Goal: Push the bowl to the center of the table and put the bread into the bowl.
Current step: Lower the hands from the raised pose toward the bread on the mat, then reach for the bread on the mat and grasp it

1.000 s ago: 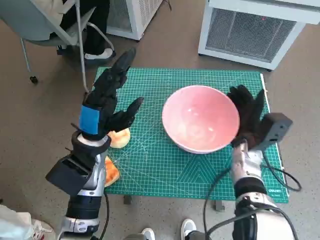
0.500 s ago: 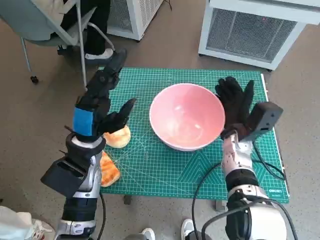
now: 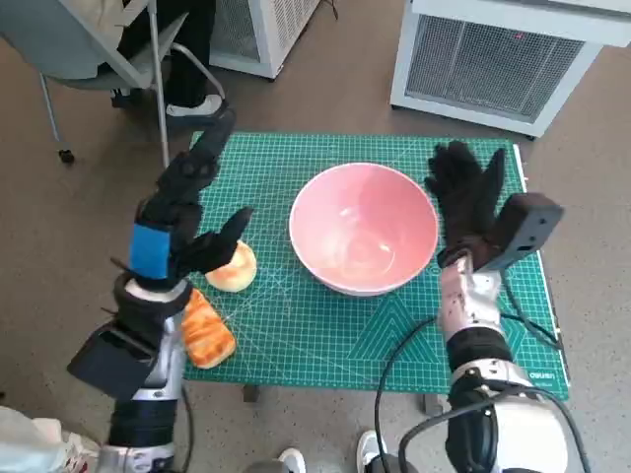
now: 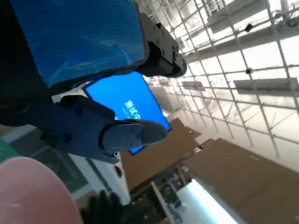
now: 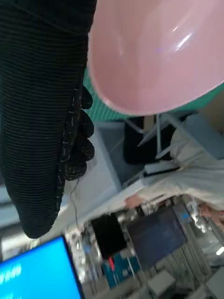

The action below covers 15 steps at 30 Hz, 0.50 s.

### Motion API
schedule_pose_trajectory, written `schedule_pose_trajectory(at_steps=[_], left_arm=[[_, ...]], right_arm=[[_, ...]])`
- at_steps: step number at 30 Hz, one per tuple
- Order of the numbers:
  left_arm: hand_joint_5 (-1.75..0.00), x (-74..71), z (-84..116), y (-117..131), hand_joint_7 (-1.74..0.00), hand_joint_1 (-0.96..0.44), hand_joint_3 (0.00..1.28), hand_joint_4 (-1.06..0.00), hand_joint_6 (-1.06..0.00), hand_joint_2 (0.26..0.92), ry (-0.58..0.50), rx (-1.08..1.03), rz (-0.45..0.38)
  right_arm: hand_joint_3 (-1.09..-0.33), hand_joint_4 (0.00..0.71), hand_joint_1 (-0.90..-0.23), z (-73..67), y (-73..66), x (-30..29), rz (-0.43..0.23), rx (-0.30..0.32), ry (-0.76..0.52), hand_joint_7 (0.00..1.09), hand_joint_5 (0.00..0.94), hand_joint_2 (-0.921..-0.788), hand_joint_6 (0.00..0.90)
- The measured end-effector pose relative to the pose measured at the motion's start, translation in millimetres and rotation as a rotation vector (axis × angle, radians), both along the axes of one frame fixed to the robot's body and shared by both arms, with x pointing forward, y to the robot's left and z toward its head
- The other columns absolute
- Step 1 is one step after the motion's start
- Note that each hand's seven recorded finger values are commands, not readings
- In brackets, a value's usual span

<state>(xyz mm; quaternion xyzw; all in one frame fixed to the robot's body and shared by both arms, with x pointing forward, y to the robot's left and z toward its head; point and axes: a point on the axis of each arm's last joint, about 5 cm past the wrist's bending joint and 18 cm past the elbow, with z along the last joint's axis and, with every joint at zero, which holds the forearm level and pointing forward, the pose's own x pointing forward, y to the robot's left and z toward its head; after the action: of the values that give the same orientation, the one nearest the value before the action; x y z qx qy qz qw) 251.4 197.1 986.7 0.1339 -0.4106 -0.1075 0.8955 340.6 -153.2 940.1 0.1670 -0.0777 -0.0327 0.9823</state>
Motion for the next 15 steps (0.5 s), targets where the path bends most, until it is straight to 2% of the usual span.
schedule_pose_trajectory(at_steps=[4, 8, 12, 15], left_arm=[[-0.01, -6.9, 4, 23, 0.0, -0.52, 0.42, -0.3, -0.4, 0.921, 0.015, 0.143, 0.019], [0.0, -14.5, 15, 47, 0.0, -0.5, 0.36, -0.31, -0.39, 0.921, 0.047, 0.307, 0.001], [0.0, -19.0, 30, 66, 0.0, -0.5, 0.3, -0.3, -0.38, 0.921, 0.091, 0.45, -0.037], [0.0, -22.7, 41, 75, -0.01, -0.5, 0.22, -0.3, -0.39, 0.921, 0.132, 0.557, -0.054]], right_arm=[[-0.88, 0.214, -0.53, 14.6, -8.0, 1.3, 0.01, -0.065, -0.173, 0.19, 0.008, -0.921, 0.186], [-0.852, 0.235, -0.544, 35.0, -15.6, 1.1, 0.04, -0.157, -0.397, 0.19, 0.015, -0.921, 0.189], [-0.827, 0.262, -0.555, 56.1, -19.4, -1.8, 0.081, -0.257, -0.622, 0.2, 0.023, -0.921, 0.202], [-0.804, 0.282, -0.562, 66.7, -20.0, -6.3, 0.111, -0.316, -0.755, 0.21, 0.027, -0.921, 0.217]])
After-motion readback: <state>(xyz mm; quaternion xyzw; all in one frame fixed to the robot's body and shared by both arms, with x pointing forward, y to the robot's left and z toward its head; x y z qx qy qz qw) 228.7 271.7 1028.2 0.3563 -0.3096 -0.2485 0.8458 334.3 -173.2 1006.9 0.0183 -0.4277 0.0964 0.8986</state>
